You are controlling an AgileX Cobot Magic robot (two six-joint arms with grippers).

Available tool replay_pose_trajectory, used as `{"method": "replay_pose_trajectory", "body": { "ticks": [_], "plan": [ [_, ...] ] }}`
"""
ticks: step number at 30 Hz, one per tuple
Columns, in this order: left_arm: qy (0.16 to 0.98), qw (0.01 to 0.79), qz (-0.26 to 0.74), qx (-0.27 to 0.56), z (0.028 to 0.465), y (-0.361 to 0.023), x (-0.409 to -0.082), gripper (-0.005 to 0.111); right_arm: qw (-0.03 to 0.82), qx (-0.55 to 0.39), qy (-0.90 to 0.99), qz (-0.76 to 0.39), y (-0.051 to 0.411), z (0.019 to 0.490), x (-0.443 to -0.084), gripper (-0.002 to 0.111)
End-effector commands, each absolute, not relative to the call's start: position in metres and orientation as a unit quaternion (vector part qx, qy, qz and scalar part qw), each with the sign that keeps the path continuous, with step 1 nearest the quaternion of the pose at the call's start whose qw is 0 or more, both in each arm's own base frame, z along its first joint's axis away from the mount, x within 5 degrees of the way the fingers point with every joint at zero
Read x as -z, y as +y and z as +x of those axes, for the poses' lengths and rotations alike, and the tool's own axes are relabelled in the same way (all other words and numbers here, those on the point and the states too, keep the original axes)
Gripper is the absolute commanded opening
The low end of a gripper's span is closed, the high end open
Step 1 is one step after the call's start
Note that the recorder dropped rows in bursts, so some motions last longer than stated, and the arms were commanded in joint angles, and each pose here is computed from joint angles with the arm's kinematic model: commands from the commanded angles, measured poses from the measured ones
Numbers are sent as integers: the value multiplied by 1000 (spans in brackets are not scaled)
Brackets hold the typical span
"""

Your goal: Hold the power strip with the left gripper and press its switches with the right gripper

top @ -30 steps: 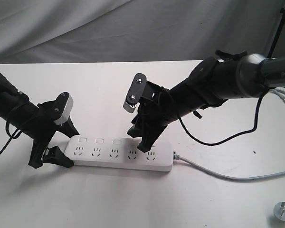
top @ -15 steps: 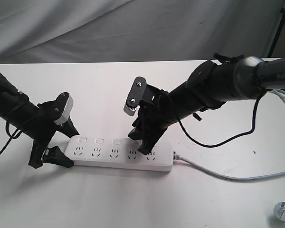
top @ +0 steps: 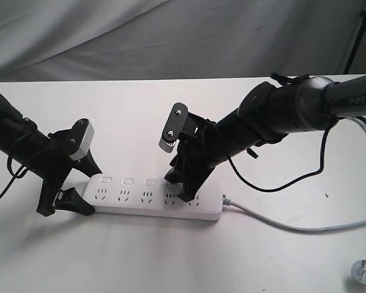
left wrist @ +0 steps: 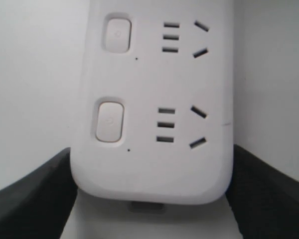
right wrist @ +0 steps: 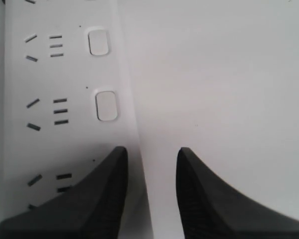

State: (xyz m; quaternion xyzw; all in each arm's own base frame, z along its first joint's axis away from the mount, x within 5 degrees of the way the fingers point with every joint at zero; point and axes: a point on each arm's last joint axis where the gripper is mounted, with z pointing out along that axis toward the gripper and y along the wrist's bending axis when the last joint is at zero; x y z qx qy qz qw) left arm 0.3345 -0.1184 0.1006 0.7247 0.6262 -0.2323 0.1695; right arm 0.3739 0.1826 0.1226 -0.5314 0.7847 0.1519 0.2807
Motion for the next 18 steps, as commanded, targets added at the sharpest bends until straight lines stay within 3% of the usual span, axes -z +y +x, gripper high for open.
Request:
{"method": "replay_pose_trajectory", "body": {
  "ticks": [1, 9, 18],
  "plan": [
    [620, 172, 727, 238, 334, -121, -102, 69, 268, -144, 779, -548, 178, 373, -116, 32],
    [622, 171, 726, 239, 334, -121, -102, 69, 235, -156, 782, -556, 178, 370, -94, 32],
    [620, 172, 727, 238, 334, -121, -102, 69, 239, -162, 786, -547, 179, 370, -96, 32]
  ]
}}
